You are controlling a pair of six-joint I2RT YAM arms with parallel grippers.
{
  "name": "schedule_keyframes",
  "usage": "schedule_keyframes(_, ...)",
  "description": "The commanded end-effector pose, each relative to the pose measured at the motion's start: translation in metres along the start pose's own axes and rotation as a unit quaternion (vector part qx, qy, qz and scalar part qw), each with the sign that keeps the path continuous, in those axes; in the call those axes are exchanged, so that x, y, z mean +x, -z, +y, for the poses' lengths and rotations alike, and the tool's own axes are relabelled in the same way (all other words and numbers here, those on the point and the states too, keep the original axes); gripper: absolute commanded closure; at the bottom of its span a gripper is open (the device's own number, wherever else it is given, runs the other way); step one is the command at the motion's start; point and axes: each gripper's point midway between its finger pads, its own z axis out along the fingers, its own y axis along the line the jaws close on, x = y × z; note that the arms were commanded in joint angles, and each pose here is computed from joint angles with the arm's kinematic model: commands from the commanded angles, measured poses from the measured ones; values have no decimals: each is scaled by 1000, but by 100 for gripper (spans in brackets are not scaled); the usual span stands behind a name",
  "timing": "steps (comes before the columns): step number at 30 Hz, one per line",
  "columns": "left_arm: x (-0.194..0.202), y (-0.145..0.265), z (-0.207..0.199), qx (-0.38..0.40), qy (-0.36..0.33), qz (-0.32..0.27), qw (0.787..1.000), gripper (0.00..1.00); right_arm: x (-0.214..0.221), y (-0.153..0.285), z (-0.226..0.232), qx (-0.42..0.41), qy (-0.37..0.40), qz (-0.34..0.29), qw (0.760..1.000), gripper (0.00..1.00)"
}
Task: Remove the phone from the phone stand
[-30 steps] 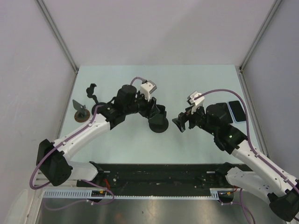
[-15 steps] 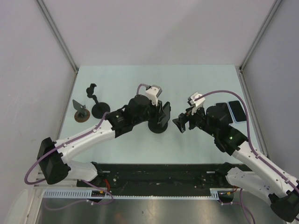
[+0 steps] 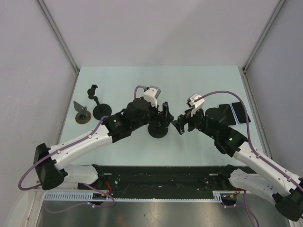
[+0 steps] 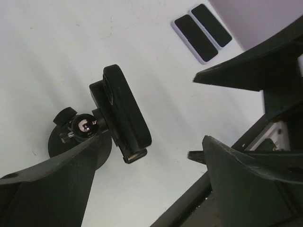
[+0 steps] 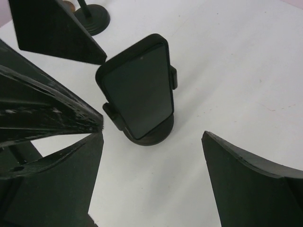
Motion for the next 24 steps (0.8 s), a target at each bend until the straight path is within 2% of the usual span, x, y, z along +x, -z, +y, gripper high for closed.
schedule_keyframes(1,-50,32,3,4,8,-84,996,4,-23,-9,8,-1,-19,-45,999,11)
schedule_keyframes(7,-65,62,56,-37,24,-126,991,4,-23,-27,16,38,-28,-35,998,11)
schedule_keyframes(12,-60,79,100,-77,21,-140,987,4,-32,-46,32,76,-19,-35,996,10)
schedule_keyframes(17,-48,85,116,-80,-24,-131,988,4,-40,-63,33,124,-33,-45,991,11)
schedule_keyframes(20,-36,80,107,-47,-60,-108,991,4,-35,-68,23,162,-34,-43,985,12)
schedule_keyframes(24,-27,75,102,-22,-88,-90,992,1,-34,-71,17,183,-28,-43,982,25)
